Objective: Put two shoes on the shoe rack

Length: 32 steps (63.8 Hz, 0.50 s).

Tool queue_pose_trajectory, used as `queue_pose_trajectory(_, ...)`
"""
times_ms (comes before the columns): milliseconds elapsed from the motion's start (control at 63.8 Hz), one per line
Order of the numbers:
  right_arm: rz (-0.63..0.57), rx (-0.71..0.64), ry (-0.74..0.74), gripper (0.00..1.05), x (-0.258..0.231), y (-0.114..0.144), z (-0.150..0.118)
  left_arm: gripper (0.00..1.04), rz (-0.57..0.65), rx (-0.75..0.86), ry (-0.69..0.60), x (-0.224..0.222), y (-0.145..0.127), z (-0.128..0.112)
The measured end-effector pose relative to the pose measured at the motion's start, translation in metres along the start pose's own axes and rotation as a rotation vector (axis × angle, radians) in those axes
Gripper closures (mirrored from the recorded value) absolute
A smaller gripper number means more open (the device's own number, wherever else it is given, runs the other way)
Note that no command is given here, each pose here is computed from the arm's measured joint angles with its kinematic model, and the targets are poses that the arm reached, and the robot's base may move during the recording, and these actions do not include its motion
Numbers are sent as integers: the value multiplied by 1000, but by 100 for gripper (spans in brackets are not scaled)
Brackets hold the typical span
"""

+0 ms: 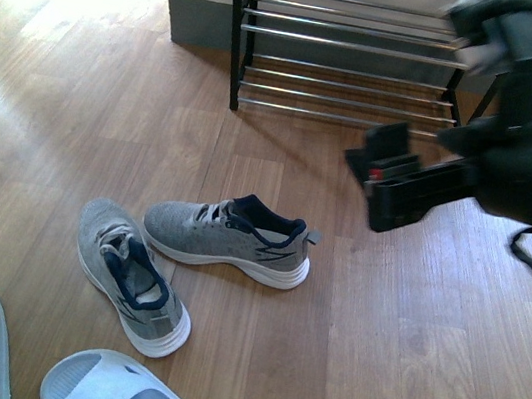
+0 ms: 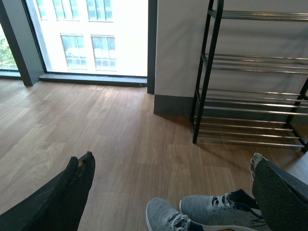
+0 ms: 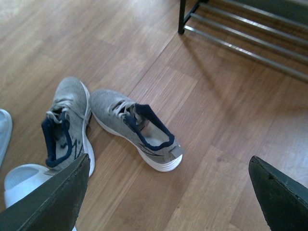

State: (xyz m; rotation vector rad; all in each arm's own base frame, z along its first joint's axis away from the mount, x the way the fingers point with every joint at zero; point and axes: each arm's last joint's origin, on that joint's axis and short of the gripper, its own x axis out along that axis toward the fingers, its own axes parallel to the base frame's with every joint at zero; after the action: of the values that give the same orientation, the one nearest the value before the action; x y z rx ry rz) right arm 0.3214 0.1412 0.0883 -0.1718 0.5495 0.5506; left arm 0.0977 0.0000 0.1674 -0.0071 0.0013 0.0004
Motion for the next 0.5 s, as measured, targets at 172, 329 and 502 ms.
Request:
queue_pose_trajectory(172, 26, -28, 113, 9, 86, 14, -16, 9, 0, 0, 0, 0, 0, 0)
queue_pose_trajectory(329, 27, -51, 174, 9, 147, 23, -30, 9, 0, 0, 0, 0, 0, 0)
queue_pose_trajectory(502, 4, -81, 210, 9, 202, 21, -42, 9, 0, 0, 0, 0, 0, 0)
